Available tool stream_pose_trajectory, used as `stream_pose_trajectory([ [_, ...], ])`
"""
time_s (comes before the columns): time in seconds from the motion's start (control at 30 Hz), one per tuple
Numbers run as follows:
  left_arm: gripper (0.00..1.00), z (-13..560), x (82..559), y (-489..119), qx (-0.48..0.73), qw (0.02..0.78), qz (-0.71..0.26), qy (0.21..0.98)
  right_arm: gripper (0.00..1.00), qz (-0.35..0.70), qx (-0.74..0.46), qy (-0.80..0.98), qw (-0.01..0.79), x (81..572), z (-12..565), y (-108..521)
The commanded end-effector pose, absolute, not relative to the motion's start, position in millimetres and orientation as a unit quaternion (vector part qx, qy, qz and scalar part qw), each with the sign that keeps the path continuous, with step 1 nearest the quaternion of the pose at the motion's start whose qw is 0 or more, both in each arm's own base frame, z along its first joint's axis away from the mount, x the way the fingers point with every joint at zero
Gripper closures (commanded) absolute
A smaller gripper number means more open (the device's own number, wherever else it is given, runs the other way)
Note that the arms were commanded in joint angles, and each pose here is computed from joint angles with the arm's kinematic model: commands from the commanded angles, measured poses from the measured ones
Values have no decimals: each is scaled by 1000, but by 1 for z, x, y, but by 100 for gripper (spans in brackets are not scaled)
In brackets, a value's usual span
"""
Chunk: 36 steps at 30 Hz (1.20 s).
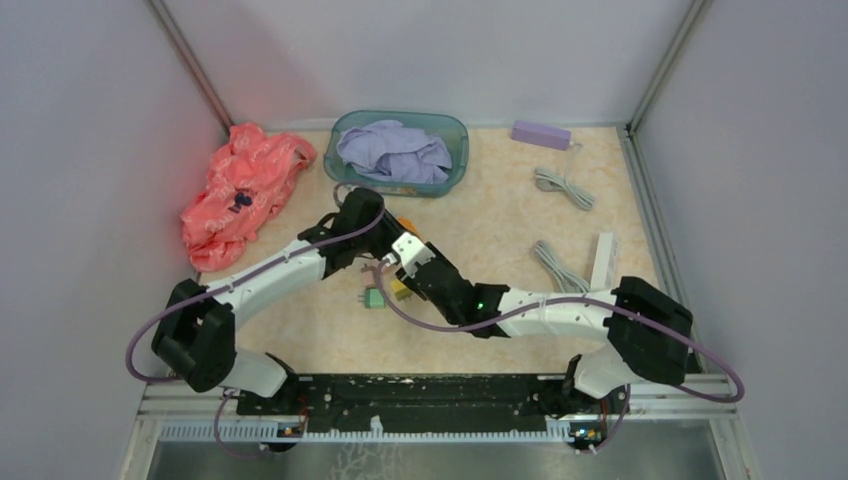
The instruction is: Insert the plug
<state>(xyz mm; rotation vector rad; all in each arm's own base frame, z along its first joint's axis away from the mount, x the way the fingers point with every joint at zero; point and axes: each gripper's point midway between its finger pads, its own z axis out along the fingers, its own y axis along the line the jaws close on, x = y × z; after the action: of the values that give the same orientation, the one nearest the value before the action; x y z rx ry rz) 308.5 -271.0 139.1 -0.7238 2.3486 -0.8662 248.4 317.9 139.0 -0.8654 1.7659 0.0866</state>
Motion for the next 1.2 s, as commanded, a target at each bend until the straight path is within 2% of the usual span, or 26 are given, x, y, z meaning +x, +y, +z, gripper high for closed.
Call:
stream_pose_trajectory([
  [0.0,89,152,309,-275,-252,283,-342,860,83,60,-333,741,581,248,164,318],
  [0.13,64,161,309,-267,-237,312,-341,855,100,84,-330,742,577,242,173,318],
  [0.3,43,183,314,-245,-224,377,-323,839,100,117,-304,763,558,242,176,311],
  [0.4,27,197,314,-227,-214,420,-306,827,100,163,-285,778,536,241,174,308],
  [0.53,14,211,310,-208,-189,467,-286,815,100,209,-252,790,519,245,174,301],
  [0.8,11,214,297,-183,-155,502,-251,813,100,292,-162,823,459,258,147,284],
  [1.17,7,167,274,-161,-132,476,-199,846,100,446,-14,808,384,271,116,256],
])
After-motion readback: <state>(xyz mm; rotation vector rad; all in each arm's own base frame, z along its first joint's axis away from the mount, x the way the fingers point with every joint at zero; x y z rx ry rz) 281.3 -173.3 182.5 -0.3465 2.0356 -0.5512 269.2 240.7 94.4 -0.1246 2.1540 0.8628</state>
